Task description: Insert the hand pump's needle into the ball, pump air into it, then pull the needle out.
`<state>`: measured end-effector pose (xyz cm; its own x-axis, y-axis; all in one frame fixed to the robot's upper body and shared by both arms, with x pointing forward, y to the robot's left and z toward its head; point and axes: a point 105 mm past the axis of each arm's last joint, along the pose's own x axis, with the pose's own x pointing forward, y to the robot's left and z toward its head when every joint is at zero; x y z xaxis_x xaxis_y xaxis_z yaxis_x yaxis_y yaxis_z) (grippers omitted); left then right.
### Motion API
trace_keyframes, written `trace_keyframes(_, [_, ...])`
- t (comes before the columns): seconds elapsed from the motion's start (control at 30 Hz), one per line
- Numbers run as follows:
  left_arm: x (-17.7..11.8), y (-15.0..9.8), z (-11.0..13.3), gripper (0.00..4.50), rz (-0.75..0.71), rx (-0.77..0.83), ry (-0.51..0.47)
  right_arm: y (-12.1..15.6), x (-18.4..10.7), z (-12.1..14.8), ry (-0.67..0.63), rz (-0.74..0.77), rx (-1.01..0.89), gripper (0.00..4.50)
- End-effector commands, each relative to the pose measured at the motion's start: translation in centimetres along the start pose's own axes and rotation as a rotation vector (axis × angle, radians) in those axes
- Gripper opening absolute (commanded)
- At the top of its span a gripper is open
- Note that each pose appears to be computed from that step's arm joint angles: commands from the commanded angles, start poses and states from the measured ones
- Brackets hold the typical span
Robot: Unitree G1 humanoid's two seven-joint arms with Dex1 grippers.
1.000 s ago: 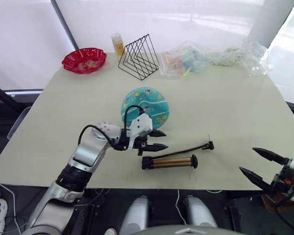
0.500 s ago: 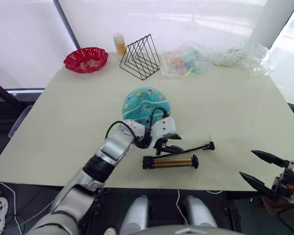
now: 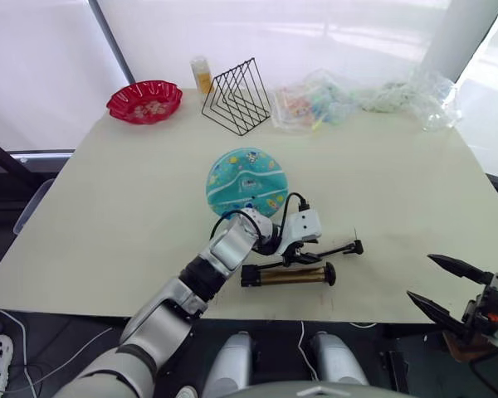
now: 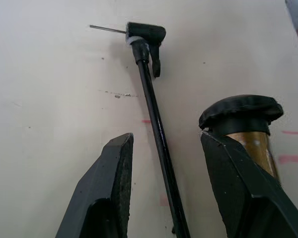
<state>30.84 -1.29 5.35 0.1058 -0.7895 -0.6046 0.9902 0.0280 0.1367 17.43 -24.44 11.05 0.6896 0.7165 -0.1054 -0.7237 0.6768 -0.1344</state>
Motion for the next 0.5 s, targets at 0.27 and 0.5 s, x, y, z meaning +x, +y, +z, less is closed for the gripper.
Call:
trace_keyframes(0.27, [2.5,0.4,-1.2,2.31,0.021,-0.005,0.082,-0.3,-0.6,0.5,-0.011,-0.023,-0.03,4.5])
trace_keyframes(0.5, [3.8,-1.2,-2.4,2.31,-0.019,-0.041,0.111,-0.2,-0.7,0.4,-0.012,-0.033,-0.027,4.5])
